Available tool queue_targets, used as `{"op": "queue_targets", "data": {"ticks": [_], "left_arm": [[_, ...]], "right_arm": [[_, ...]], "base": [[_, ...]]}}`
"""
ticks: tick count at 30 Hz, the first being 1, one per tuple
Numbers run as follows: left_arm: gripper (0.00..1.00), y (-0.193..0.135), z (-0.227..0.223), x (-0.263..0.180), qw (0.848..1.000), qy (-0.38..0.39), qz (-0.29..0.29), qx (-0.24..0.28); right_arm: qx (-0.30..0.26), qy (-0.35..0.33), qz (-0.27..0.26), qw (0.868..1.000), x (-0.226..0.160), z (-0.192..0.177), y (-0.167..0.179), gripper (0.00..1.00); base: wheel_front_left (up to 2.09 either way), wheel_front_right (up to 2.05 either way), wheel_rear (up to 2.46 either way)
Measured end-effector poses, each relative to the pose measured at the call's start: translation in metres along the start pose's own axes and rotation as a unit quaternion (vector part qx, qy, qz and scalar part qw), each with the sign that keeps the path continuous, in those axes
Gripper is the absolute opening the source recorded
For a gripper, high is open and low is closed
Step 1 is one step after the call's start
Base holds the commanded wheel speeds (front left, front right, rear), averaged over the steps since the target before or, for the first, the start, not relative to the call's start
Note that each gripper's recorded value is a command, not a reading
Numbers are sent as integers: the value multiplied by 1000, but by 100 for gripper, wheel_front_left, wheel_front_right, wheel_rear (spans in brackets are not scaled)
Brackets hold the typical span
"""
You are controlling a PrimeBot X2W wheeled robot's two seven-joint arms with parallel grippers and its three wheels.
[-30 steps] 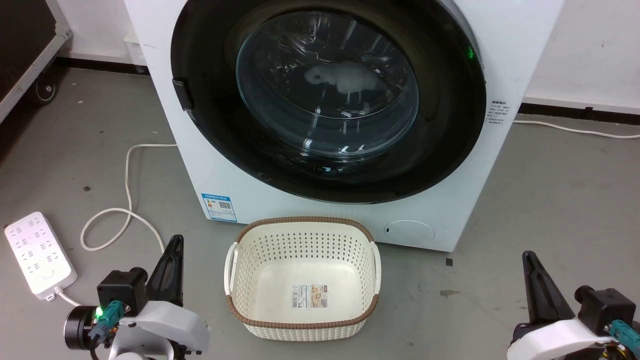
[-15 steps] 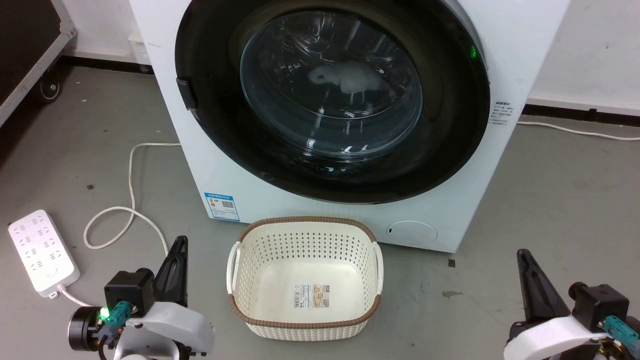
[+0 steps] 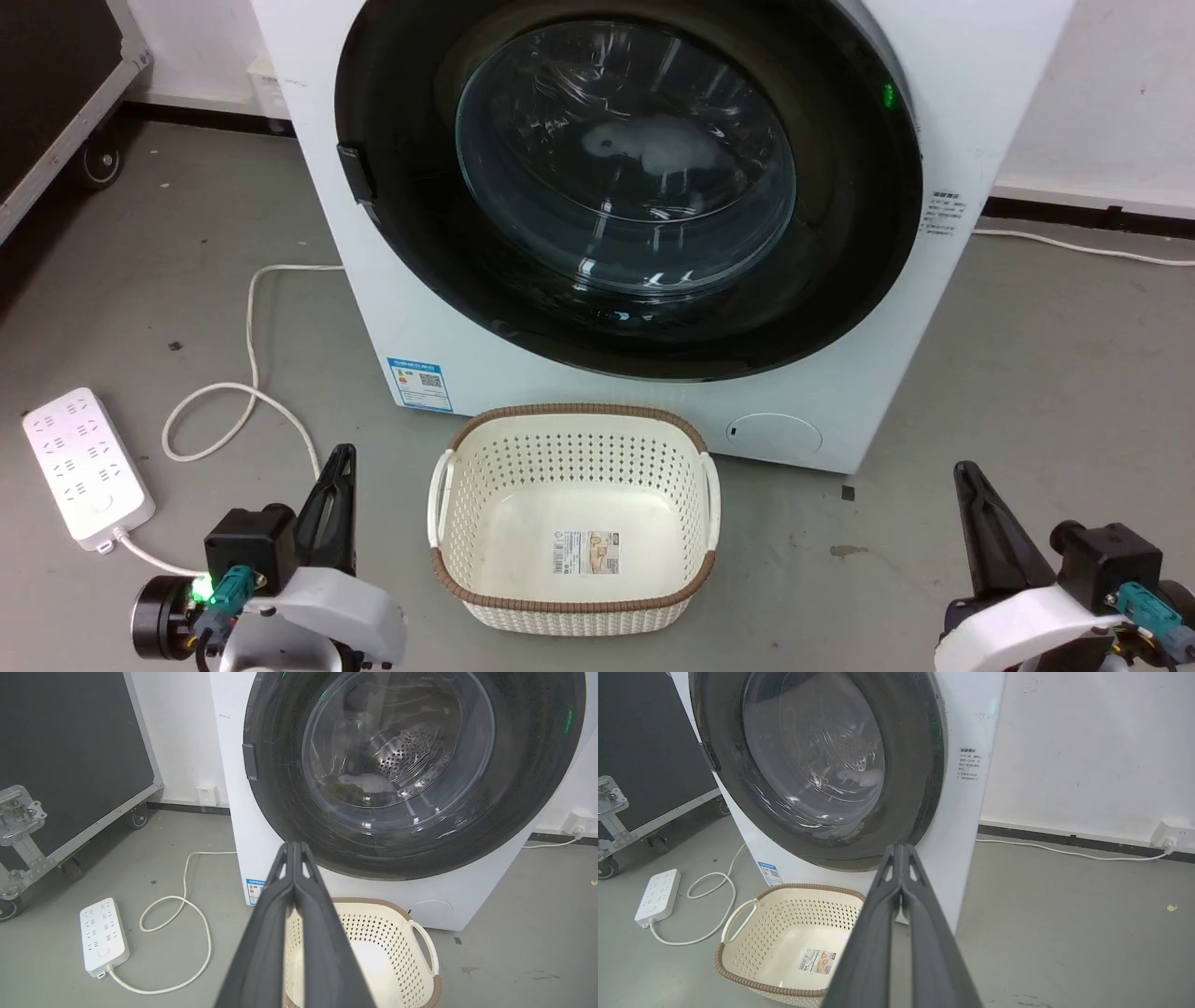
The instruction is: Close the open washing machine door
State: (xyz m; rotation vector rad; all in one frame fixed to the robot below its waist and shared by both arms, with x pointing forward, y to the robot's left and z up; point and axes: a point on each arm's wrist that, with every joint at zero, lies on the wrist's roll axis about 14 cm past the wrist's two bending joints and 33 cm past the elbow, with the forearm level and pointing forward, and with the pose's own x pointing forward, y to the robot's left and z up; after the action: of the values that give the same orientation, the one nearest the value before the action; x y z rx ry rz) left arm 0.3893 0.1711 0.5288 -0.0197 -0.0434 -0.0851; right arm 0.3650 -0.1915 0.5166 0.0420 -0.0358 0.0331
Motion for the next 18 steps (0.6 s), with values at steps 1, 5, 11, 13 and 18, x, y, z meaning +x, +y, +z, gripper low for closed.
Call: {"op": "queue_targets", "data": {"ticks": [1, 5, 11, 13, 18], "left_arm": [[0, 0, 0, 0, 1000, 0, 1, 1], [0, 0, 1, -1, 1000, 0, 3, 4], [0, 0, 2, -2, 1000, 1, 5, 5], [0, -1, 2, -2, 1000, 1, 6, 5], [0, 1, 3, -3, 1000, 1, 10, 10]], "right_arm": [[-1, 0, 1, 1000, 0, 0, 1, 0], [-3, 2, 4, 1000, 1, 1, 3, 0], [-6, 5, 10, 1000, 2, 2, 6, 0], [-8, 5, 12, 1000, 3, 2, 7, 0], [-10, 6, 16, 1000, 3, 3, 10, 0]], "base": [[0, 0, 0], [0, 0, 0], [0, 0, 0], [0, 0, 0], [0, 0, 0]]}}
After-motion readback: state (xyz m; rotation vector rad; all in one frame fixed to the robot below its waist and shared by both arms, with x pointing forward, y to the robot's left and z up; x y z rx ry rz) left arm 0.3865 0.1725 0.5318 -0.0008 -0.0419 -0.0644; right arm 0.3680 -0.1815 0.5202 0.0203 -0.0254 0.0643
